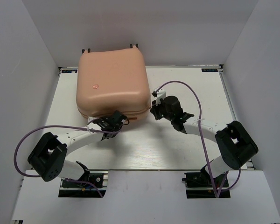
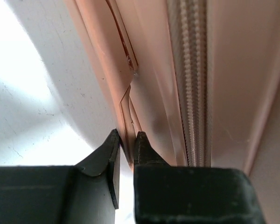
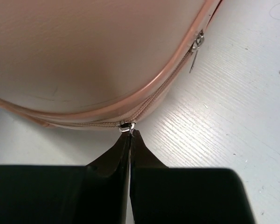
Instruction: Pack the luggage
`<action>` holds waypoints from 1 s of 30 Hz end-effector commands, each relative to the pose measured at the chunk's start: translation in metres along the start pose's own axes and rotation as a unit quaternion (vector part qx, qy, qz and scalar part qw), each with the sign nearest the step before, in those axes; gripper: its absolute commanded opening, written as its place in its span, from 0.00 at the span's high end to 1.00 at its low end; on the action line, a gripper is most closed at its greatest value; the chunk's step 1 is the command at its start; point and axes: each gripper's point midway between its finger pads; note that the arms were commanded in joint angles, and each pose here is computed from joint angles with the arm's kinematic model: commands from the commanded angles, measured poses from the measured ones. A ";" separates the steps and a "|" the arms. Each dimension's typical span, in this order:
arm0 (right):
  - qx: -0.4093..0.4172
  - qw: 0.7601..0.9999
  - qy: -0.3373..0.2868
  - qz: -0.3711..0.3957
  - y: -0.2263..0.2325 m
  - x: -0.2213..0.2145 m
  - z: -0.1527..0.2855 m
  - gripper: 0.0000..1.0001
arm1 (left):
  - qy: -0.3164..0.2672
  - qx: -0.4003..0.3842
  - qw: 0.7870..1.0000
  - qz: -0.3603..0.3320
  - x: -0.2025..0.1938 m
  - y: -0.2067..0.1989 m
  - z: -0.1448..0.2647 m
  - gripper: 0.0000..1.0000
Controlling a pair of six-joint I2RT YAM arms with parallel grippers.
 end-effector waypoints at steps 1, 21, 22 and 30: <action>-0.184 0.980 0.069 -0.029 -0.096 -0.036 0.014 1.00 | -0.140 0.130 0.970 -0.151 0.083 0.084 -0.014 1.00; -0.103 0.993 -0.060 -0.007 -0.150 0.049 -0.045 1.00 | -0.109 0.145 0.949 -0.258 0.087 0.069 -0.008 1.00; -0.095 0.994 -0.053 -0.006 -0.145 0.044 -0.040 1.00 | -0.111 0.134 0.948 -0.268 0.086 0.062 -0.006 1.00; -0.109 0.990 0.003 -0.095 -0.114 0.033 0.053 0.28 | -0.106 0.086 0.911 -0.390 0.107 0.032 0.063 0.00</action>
Point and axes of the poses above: each gripper's point midway between its finger pads, its own z axis back along the fingers, its own y axis along the line the jaws close on, x = y × z, and after that the axes turned 10 degrees about z, right-handed
